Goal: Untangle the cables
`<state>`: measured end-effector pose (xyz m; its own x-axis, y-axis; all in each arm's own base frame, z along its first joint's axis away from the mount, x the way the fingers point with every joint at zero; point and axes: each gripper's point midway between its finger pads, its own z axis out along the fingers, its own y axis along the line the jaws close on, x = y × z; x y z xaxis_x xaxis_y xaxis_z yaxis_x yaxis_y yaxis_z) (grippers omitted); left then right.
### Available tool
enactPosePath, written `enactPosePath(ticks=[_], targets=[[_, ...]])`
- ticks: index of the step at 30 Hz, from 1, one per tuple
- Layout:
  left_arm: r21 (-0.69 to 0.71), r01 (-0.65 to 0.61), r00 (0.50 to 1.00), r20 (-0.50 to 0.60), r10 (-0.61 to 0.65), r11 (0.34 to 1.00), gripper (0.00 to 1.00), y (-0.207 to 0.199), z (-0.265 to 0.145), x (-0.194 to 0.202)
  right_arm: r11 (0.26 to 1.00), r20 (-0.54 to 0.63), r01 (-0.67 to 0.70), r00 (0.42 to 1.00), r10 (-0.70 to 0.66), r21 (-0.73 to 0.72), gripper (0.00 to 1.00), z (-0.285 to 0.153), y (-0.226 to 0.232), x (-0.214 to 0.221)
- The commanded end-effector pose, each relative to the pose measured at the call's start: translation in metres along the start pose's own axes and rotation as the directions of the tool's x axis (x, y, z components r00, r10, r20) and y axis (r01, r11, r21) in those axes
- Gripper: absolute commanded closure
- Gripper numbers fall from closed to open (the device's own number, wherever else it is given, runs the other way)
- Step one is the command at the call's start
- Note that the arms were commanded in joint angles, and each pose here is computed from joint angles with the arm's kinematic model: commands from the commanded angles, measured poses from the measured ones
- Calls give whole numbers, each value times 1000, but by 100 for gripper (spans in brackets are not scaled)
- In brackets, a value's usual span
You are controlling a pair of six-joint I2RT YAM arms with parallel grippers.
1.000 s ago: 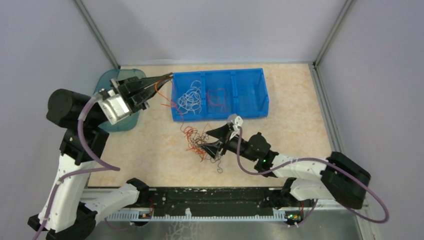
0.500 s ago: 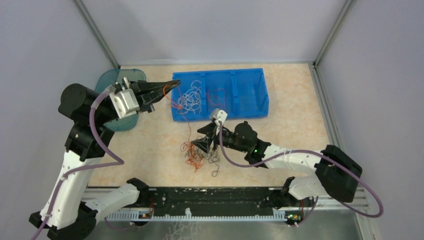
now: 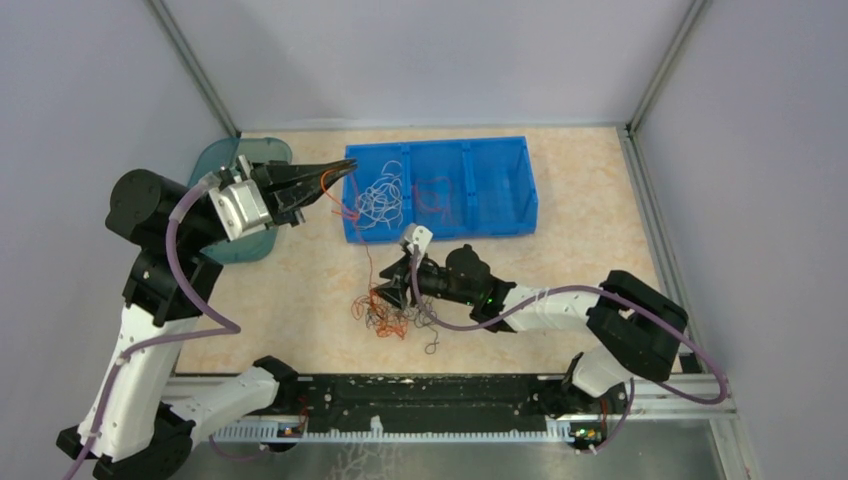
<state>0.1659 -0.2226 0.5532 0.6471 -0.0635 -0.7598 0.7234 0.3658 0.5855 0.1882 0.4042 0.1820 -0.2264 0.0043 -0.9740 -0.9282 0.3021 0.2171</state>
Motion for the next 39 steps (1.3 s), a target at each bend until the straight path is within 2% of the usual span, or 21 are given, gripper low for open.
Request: enactPosePath(ticks=[1,8,13,16,26,39], targets=[[-3,-30,998,52,30,1000,100,4,-2,-26,998,102,3,995,3,-65,52,13,20,-30],[-13,-42,997,59,43,999,100,7,-2,-31,996,99,-47,994,55,-75,53,10,25,-19],[-7,-46,998,52,47,999,100,5,-3,-28,998,131,-59,990,57,11,40,-17,11,-21],[-2,-45,998,52,45,999,100,4,-3,-27,998,137,-60,989,55,30,37,-31,10,-23],[7,-30,998,61,29,1000,100,3,-1,-27,998,144,-56,988,55,0,36,-41,19,-30],[12,-18,998,64,18,1000,100,2,1,-26,996,168,-75,983,81,-45,36,-22,23,-39]])
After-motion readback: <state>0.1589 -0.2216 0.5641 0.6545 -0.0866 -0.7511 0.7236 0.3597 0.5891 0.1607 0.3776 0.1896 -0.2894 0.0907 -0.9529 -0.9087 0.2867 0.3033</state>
